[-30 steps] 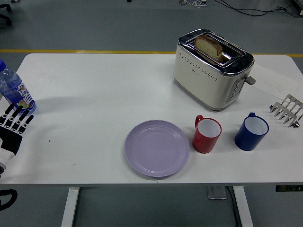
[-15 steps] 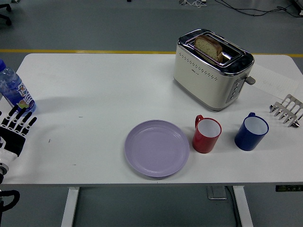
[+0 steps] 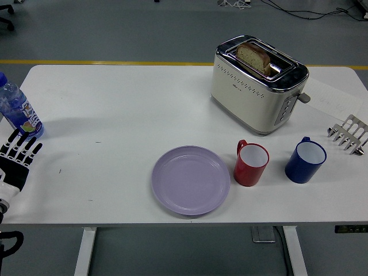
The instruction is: Push plate across desktop
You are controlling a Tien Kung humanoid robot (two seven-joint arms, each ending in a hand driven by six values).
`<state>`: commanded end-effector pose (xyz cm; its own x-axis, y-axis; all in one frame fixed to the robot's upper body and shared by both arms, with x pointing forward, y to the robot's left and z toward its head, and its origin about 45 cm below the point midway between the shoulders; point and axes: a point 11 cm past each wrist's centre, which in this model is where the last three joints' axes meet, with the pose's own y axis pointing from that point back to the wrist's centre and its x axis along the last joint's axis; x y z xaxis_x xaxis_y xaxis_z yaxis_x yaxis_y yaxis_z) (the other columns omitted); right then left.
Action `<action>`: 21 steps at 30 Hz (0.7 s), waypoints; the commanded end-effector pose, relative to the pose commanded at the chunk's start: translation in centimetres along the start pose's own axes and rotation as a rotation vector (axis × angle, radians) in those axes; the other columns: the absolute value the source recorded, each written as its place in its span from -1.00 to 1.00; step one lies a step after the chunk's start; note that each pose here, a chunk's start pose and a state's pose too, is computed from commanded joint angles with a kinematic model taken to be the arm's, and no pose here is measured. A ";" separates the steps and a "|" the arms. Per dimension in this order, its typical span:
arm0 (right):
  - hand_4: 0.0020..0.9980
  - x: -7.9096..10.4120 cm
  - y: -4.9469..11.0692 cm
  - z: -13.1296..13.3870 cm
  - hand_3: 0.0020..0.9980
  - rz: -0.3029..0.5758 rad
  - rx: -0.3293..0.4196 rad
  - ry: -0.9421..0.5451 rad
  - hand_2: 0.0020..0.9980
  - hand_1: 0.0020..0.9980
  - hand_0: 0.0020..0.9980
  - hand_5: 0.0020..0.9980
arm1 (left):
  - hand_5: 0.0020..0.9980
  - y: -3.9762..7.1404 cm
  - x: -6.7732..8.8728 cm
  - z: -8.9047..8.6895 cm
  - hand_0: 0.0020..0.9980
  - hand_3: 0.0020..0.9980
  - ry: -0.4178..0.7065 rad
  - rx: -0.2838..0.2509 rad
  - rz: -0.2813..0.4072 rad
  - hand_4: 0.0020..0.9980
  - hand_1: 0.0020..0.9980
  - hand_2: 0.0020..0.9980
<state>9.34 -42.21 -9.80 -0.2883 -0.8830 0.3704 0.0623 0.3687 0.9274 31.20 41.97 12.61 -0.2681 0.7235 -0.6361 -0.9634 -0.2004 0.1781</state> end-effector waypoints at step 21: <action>-0.55 -0.2 0.2 -0.7 0.09 -0.003 0.012 -0.005 0.19 -0.02 0.03 -0.52 | 1.00 -0.1 -0.2 0.1 0.22 0.34 0.003 -0.003 -0.004 0.05 0.33 0.31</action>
<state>10.05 -42.19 -9.66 -0.2930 -0.8828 0.3671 0.0494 0.3694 0.9280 31.38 41.96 12.79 -0.2641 0.7224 -0.6390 -0.9645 -0.1995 0.1731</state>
